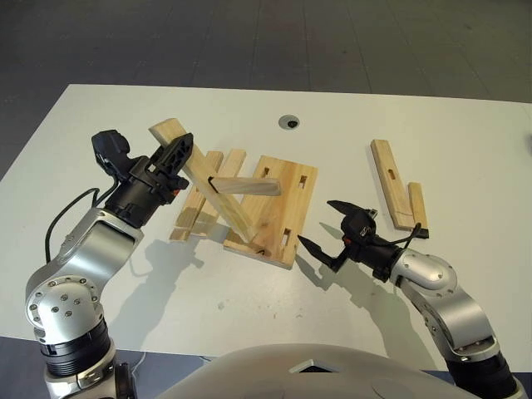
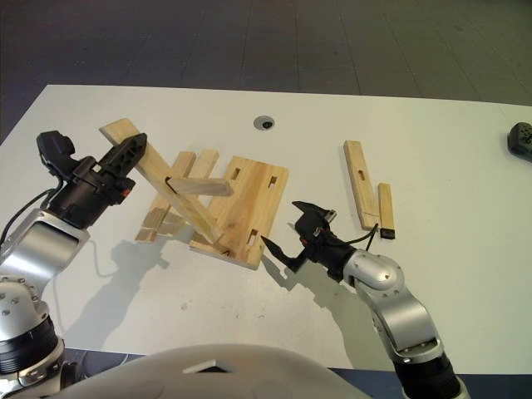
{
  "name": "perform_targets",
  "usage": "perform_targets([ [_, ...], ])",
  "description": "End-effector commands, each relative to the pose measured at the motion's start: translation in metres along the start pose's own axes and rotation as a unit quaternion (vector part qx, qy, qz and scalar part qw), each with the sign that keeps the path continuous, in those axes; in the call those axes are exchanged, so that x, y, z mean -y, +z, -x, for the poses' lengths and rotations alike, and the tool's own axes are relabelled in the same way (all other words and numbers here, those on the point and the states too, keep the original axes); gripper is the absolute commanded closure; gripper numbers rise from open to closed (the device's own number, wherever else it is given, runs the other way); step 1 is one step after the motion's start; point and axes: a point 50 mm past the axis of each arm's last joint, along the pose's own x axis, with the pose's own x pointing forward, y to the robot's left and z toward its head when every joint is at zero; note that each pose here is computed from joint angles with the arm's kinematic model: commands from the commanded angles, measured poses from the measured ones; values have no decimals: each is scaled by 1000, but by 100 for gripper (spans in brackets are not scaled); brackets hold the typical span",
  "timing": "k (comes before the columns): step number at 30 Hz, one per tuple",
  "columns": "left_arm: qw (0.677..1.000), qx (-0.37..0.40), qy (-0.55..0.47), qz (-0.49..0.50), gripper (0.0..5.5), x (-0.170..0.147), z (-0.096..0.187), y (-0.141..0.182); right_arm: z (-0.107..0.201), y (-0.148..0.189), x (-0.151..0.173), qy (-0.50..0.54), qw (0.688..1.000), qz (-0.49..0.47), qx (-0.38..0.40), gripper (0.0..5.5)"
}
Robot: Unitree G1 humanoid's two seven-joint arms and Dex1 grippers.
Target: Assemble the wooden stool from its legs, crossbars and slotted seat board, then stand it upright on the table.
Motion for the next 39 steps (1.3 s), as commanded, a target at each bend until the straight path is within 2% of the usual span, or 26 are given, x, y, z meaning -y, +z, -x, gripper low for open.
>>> perform_targets([
  [1,999,25,25,-12,444,-8,-1,5,4,0,2,-13,1000,8,0,10],
  [13,996,51,66,4,444,-15,-11,-21,3,-1,-3,-12,1000,8,-4,10],
  [20,995,40,33,-82,444,0,-15,-31,3,-3,-5,-15,1000,6,-6,10],
  [39,989,96,14,-110,444,17,-35,-20,0,-5,-7,-11,1000,9,-8,10],
])
